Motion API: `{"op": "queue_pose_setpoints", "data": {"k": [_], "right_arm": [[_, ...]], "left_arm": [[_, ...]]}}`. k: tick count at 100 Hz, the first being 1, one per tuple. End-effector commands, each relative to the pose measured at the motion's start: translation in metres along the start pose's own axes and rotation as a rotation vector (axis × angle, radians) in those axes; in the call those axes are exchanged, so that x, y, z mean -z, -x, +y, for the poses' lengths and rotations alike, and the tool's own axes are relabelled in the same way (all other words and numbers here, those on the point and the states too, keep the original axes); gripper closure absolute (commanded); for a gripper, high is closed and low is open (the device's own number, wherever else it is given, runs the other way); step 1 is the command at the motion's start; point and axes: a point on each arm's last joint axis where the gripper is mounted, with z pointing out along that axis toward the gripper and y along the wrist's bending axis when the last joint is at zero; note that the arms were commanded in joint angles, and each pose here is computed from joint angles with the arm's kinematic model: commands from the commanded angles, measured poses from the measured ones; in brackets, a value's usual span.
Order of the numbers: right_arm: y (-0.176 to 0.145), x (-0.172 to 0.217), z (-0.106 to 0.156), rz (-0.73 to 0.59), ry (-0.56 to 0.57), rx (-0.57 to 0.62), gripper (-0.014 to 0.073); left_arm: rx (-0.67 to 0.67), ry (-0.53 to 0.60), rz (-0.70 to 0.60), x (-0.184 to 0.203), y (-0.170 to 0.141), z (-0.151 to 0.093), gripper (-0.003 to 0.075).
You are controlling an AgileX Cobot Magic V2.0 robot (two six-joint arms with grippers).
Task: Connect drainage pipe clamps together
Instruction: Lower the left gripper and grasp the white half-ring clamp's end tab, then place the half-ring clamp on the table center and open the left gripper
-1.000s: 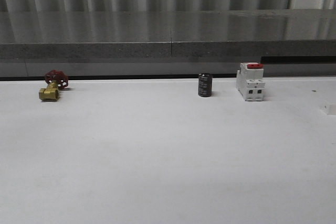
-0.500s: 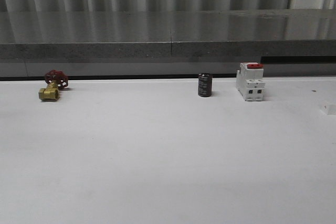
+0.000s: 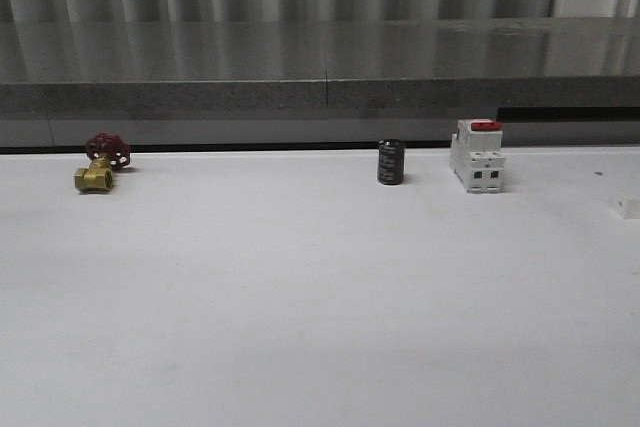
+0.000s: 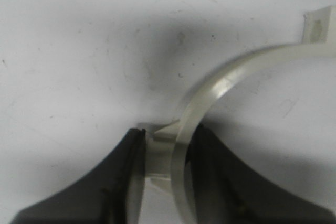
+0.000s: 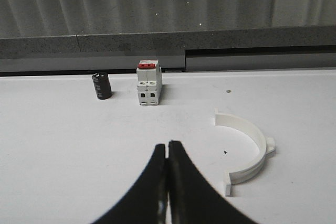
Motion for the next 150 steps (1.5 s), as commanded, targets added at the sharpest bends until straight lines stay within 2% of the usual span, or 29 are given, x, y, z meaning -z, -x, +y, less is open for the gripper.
{"op": "queue_pose_setpoints", "data": {"k": [1,9,22,34,48,61,79,95,116,150], "right_arm": [[0.015,0.003,0.001,-0.119,0.008,0.007,0.0662],[0.015,0.003,0.001,-0.119,0.008,0.007,0.0662],[0.015,0.003,0.001,-0.119,0.008,0.007,0.0662],[0.015,0.003,0.001,-0.119,0.008,0.007,0.0662],[0.015,0.003,0.001,-0.119,0.008,0.007,0.0662],[0.015,0.003,0.001,-0.119,0.008,0.007,0.0662],[0.015,0.003,0.001,-0.119,0.008,0.007,0.0662],[0.015,0.003,0.001,-0.119,0.008,0.007,0.0662],[0.015,0.003,0.001,-0.119,0.008,0.007,0.0662],[0.015,0.003,0.001,-0.119,0.008,0.007,0.0662]], "left_arm": [[0.008,0.013,-0.097,0.028,0.015,0.002,0.0655],[0.015,0.006,-0.104,0.035,0.015,0.001,0.0704],[0.058,-0.056,-0.103,0.056,0.014,-0.009,0.0707],[0.033,-0.100,-0.108,0.084,0.013,-0.035,0.0707],[0.017,-0.157,-0.104,0.112,0.009,-0.085,0.0707],[-0.021,-0.223,-0.123,0.122,0.006,-0.148,0.0707],[-0.105,-0.303,-0.112,0.113,-0.010,-0.230,0.0707],[-0.141,-0.346,-0.115,0.102,-0.022,-0.276,0.0707],[-0.165,-0.337,-0.120,0.087,-0.031,-0.301,0.0707],[-0.167,-0.319,-0.080,0.060,-0.035,-0.308,0.0707]]}}
